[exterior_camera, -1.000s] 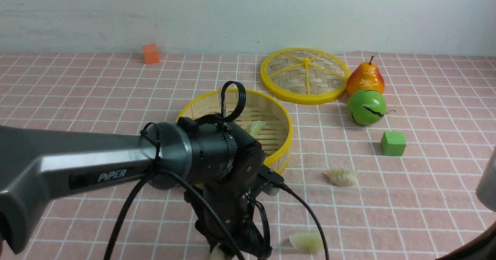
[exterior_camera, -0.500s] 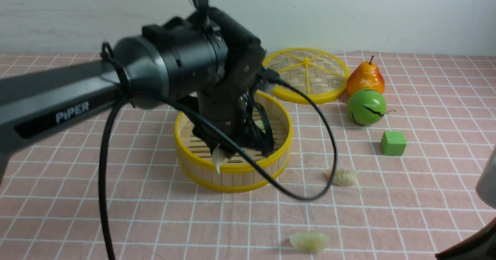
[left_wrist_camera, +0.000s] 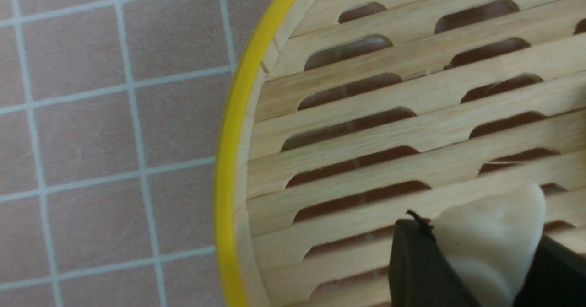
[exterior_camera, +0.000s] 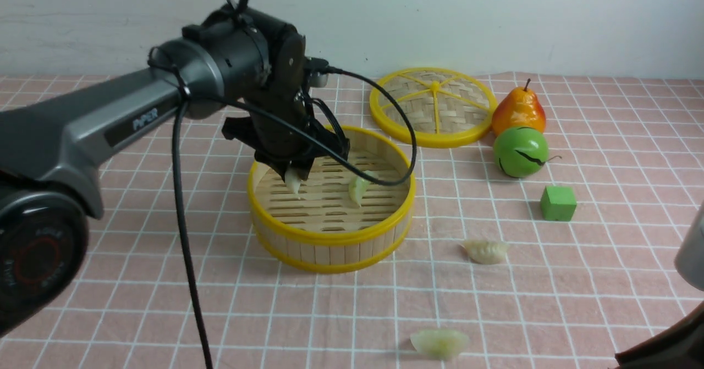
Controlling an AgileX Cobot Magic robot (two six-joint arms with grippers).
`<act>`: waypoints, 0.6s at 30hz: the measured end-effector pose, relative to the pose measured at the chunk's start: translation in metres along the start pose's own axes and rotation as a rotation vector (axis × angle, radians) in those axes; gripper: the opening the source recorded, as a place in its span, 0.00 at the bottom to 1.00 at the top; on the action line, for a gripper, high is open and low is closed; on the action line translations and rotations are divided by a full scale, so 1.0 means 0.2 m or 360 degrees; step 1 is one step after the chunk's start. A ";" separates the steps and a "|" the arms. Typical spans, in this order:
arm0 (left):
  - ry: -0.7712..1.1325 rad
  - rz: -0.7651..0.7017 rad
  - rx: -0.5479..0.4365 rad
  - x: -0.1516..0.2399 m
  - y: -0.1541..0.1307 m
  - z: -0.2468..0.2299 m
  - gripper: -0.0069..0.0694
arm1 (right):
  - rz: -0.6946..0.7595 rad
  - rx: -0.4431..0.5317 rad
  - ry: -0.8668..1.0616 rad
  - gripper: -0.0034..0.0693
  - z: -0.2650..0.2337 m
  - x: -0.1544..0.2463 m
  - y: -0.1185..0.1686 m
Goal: Put the dumplings into the steamer on the table with the pink tablecloth.
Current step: 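Place the dumpling into the bamboo steamer basket with the left gripper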
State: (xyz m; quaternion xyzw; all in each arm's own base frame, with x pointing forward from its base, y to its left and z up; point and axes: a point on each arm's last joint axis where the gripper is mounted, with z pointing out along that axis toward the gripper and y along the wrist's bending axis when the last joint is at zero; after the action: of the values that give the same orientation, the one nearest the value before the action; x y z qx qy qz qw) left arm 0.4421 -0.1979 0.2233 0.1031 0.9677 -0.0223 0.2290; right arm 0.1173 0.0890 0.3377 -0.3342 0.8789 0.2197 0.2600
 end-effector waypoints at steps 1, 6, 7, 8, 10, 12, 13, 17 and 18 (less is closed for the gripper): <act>0.0006 0.0002 0.0000 0.00 0.00 0.03 0.34 | 0.0000 0.0000 0.0000 0.19 0.00 0.00 0.00; 0.0036 0.0002 -0.0004 0.03 -0.01 0.15 0.35 | 0.0000 0.0000 0.0000 0.19 0.00 0.00 0.00; 0.0036 0.0002 -0.0005 0.03 -0.01 0.15 0.36 | 0.0000 0.0000 0.0000 0.19 0.00 0.00 0.00; 0.0036 0.0001 -0.0006 0.03 -0.01 0.15 0.37 | 0.0000 0.0000 0.0000 0.19 0.00 0.00 0.00; 0.0034 0.0000 -0.0010 0.02 -0.01 0.15 0.45 | 0.0000 0.0000 0.0000 0.19 0.00 0.00 0.00; 0.0044 0.0000 -0.0021 0.01 -0.01 0.13 0.52 | 0.0000 0.0000 0.0000 0.19 0.00 0.00 0.00; 0.0045 -0.0001 -0.0022 0.00 -0.01 0.13 0.53 | 0.0000 0.0000 0.0000 0.19 0.00 0.00 0.00; 0.0052 -0.0022 -0.0055 -0.10 0.00 -0.07 0.63 | -0.0020 0.0026 0.0015 0.17 -0.01 -0.03 -0.01; 0.0019 -0.0029 -0.0054 -0.13 0.00 -0.16 0.64 | -0.0032 0.0041 0.0025 0.15 -0.01 -0.06 -0.02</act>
State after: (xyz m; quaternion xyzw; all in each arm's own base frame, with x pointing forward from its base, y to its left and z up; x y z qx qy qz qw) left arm 0.4511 -0.1995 0.2648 0.0906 0.9702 -0.0074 0.2247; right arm 0.1267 0.0905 0.3451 -0.3414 0.8802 0.2030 0.2596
